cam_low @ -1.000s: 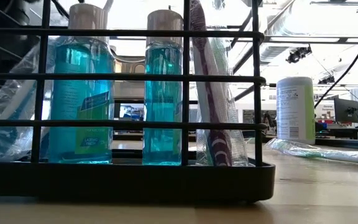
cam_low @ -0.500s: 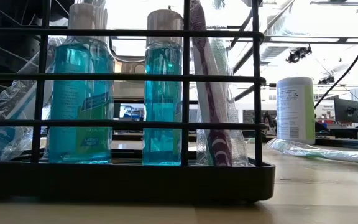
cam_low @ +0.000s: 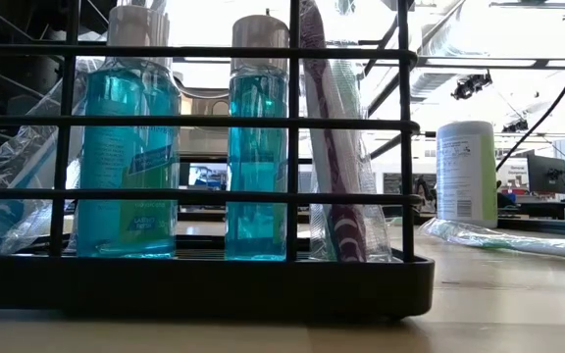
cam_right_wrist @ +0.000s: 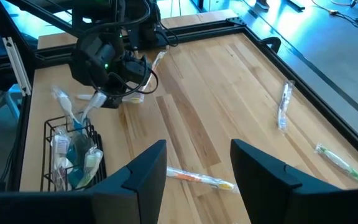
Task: Pick & Place toothbrushing station
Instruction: Put the bottom orange toothbrush into the black wire organizer
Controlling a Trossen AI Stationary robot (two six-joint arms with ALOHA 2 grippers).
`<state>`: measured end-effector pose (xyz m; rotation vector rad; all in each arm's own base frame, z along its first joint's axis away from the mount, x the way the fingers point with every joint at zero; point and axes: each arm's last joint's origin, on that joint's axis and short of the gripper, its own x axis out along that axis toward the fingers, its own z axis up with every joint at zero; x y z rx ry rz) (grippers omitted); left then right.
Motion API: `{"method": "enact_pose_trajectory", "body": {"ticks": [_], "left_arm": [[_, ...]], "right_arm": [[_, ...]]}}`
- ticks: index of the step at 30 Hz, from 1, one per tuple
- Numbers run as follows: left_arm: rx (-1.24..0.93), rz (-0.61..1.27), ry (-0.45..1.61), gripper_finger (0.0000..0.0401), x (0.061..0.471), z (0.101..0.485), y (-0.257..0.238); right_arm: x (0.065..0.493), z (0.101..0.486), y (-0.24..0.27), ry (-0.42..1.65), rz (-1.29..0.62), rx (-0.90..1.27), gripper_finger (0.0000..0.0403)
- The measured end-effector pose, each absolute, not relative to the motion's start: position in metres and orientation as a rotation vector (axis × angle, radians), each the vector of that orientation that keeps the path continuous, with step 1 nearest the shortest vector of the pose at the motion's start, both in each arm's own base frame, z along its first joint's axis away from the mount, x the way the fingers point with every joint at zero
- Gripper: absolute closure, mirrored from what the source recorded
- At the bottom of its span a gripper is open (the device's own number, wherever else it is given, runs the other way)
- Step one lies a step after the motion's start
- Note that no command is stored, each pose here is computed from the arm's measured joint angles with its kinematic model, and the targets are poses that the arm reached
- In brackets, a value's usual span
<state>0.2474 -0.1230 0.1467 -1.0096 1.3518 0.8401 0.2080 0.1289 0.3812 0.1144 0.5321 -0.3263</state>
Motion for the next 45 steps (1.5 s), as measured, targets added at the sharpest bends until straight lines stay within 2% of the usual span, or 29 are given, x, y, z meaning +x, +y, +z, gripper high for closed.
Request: {"method": "enact_pose_trajectory", "body": {"ticks": [10, 17, 23, 26, 30, 33, 38, 42, 45], "left_arm": [[-0.969, 0.814, 1.348, 0.04, 0.241, 0.168, -0.12], [-0.922, 0.824, 1.323, 0.04, 0.234, 0.215, -0.115], [-0.848, 0.786, 1.205, 0.04, 0.228, 0.275, -0.121], [-0.793, 0.776, 1.081, 0.04, 0.221, 0.312, -0.133], [-0.767, 0.668, 0.744, 0.04, 0.21, 0.359, -0.159], [-0.748, 0.563, 0.484, 0.04, 0.199, 0.38, -0.181], [-0.645, 0.464, 0.179, 0.0401, 0.195, 0.38, -0.224], [-0.395, 0.425, 0.086, 0.0401, 0.209, 0.366, -0.268], [-0.256, 0.462, 0.021, 0.0401, 0.222, 0.351, -0.295]], "right_arm": [[0.208, 0.381, 0.129, 0.532, -0.326, 0.113, 0.0232], [0.208, 0.382, 0.129, 0.526, -0.327, 0.117, 0.0232], [0.209, 0.383, 0.13, 0.51, -0.323, 0.133, 0.0232], [0.21, 0.383, 0.13, 0.51, -0.317, 0.137, 0.0232], [0.209, 0.383, 0.131, 0.528, -0.286, 0.128, 0.0232], [0.206, 0.386, 0.13, 0.535, -0.253, 0.089, 0.0232], [0.194, 0.397, 0.121, 0.518, -0.201, 0.05, 0.0232], [0.18, 0.408, 0.112, 0.501, -0.134, 0.071, 0.0232], [0.17, 0.415, 0.106, 0.484, -0.095, 0.101, 0.0232]]}}
